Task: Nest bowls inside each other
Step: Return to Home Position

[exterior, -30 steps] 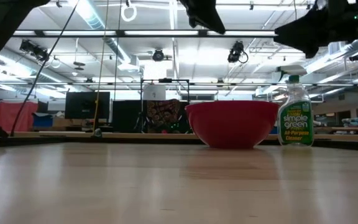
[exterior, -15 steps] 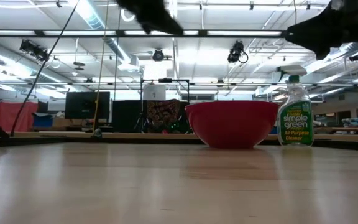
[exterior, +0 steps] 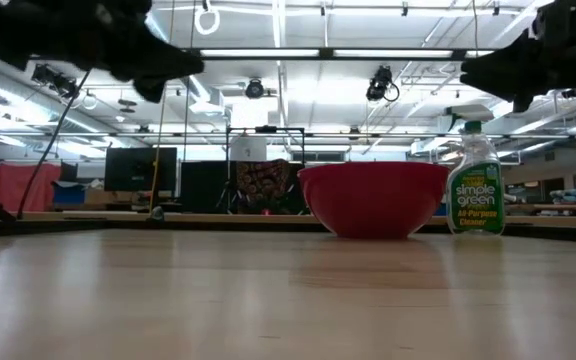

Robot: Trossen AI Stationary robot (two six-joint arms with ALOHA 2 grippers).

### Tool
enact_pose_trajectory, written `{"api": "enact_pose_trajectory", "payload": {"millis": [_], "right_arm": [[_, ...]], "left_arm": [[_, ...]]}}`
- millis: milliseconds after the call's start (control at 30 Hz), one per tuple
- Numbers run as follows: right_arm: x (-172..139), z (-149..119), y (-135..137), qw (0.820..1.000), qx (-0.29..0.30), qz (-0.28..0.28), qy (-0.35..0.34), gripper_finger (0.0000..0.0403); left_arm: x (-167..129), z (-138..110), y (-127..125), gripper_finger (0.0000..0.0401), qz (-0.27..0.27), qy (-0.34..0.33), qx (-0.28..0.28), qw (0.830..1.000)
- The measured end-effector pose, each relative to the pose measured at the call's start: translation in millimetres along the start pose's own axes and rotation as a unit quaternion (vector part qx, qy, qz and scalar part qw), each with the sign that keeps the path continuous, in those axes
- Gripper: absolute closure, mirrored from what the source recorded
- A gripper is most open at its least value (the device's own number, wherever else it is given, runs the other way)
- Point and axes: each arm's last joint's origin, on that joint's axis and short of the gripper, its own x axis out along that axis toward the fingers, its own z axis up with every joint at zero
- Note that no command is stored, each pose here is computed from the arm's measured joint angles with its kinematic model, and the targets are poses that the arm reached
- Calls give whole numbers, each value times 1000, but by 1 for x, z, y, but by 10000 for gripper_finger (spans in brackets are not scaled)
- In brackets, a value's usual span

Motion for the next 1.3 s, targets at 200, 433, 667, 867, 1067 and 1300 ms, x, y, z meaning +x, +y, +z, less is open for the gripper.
{"api": "enact_pose_trajectory", "payload": {"millis": [200,433,667,867,1067,1300], "right_arm": [[-4,1,-2,1000,-18,-5,-6,240],[-4,1,-5,998,-31,-53,-5,241],[-4,3,-5,998,-15,-60,-16,241],[-5,4,-7,994,43,-94,-29,241],[-4,3,-6,996,17,-83,-19,240],[-4,4,-6,996,12,-83,-22,240]], "left_arm": [[-18,-27,-4,394,-27,-15,-4,1000],[-38,-43,-1,394,-36,-28,-7,999],[-63,-50,2,394,-61,-48,-27,997],[-75,-55,-1,394,-109,-28,-25,993],[-83,-59,-8,394,-180,-19,8,984],[-90,-62,-11,394,-220,-25,76,972]]}}
